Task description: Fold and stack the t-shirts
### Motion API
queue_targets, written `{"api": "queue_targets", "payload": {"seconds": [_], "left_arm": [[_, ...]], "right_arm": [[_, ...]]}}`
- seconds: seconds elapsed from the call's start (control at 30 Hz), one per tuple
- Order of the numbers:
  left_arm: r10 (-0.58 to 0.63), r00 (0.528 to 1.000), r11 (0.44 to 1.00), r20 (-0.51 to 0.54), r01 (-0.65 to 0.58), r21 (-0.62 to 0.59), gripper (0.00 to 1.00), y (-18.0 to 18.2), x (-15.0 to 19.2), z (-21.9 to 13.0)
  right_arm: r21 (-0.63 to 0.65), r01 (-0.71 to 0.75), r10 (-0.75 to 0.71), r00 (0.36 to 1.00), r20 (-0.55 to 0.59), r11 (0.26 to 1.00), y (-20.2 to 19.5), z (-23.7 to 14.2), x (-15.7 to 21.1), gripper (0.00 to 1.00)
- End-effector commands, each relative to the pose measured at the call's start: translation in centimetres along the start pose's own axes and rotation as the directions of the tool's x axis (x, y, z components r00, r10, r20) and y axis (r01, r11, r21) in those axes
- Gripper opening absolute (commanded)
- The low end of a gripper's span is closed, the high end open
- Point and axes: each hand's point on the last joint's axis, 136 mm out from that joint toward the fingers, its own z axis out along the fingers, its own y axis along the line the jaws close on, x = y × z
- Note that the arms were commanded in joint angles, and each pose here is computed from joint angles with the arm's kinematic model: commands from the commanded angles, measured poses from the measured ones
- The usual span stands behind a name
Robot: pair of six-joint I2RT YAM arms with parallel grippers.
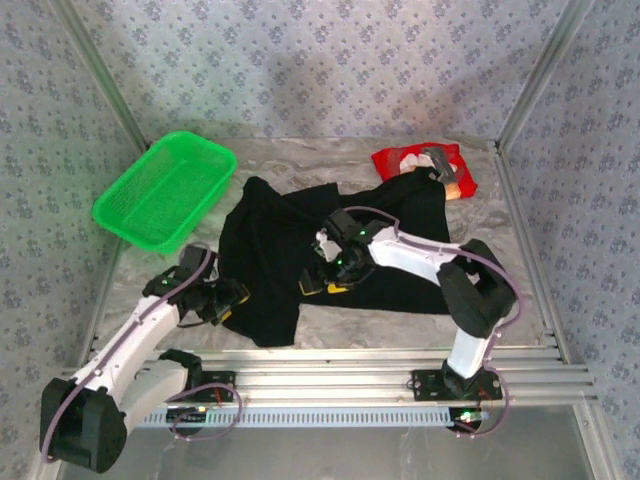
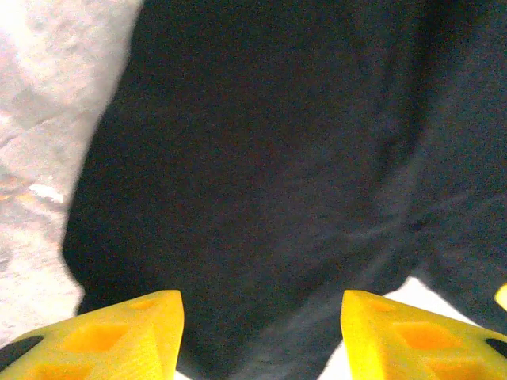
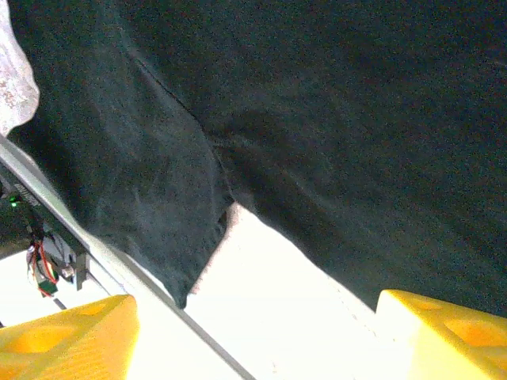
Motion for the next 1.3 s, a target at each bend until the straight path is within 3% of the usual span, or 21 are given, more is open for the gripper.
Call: {"api": "queue_targets", "payload": {"seconds": [0.0, 0.33, 0.47, 0.57, 0.9, 0.97, 1.07, 1.13, 1.27], "left_arm": [[-0.076, 0.997, 0.995, -0.018, 0.074, -0.06, 0.53, 2.3, 0.9, 0.7], [-0.107, 0.992, 0.994, -0.069, 0.105, -0.032, 0.43, 2.4, 1.8, 3.2], [-0.091, 0.993, 0.996, -0.071, 0.09, -0.021, 0.2, 1.7, 1.4, 3.6], [-0.064, 0.997, 0.998, -0.048, 0.065, 0.004, 0.12, 0.2, 0.6, 2.8], [0.017, 0.998, 1.0, -0.054, -0.016, 0.015, 0.04, -3.3, -0.8, 1.1], [0.022, 0.999, 0.999, -0.049, -0.024, -0.031, 0.12, -2.0, -0.2, 0.0], [-0.026, 0.999, 0.999, -0.027, 0.025, -0.039, 0.48, 0.4, 1.0, -1.0], [-0.063, 0.998, 0.997, -0.028, 0.062, -0.039, 0.55, 1.8, 1.9, -1.0], [-0.101, 0.994, 0.992, -0.031, 0.099, -0.075, 0.57, 3.9, 3.0, -0.4]], "right_arm": [[-0.016, 0.008, -0.008, 1.0, 0.006, 1.0, 0.9, 0.5, -1.7, 0.8], [-0.003, -0.006, 0.006, 1.0, 0.029, 1.0, 0.0, 0.5, -2.9, 0.8], [-0.005, -0.016, 0.016, 0.999, 0.037, 1.0, -0.5, 0.0, -3.1, 0.81], [0.0, -0.02, 0.02, 0.999, 0.041, 1.0, -0.8, -0.4, -3.1, 0.81], [0.008, -0.045, 0.045, 0.997, 0.056, 0.999, -2.2, -1.4, -3.0, 0.8], [0.016, -0.035, 0.034, 0.998, 0.055, 0.999, -2.2, -1.8, -2.9, 0.8], [0.009, -0.014, 0.013, 0.998, 0.069, 1.0, -2.1, -2.4, -2.7, 0.82], [0.0, -0.021, 0.021, 0.998, 0.062, 1.0, -2.5, -2.3, -2.0, 0.83], [-0.023, 0.007, -0.006, 0.997, 0.08, 1.0, -2.0, -2.9, -1.9, 0.84]]}}
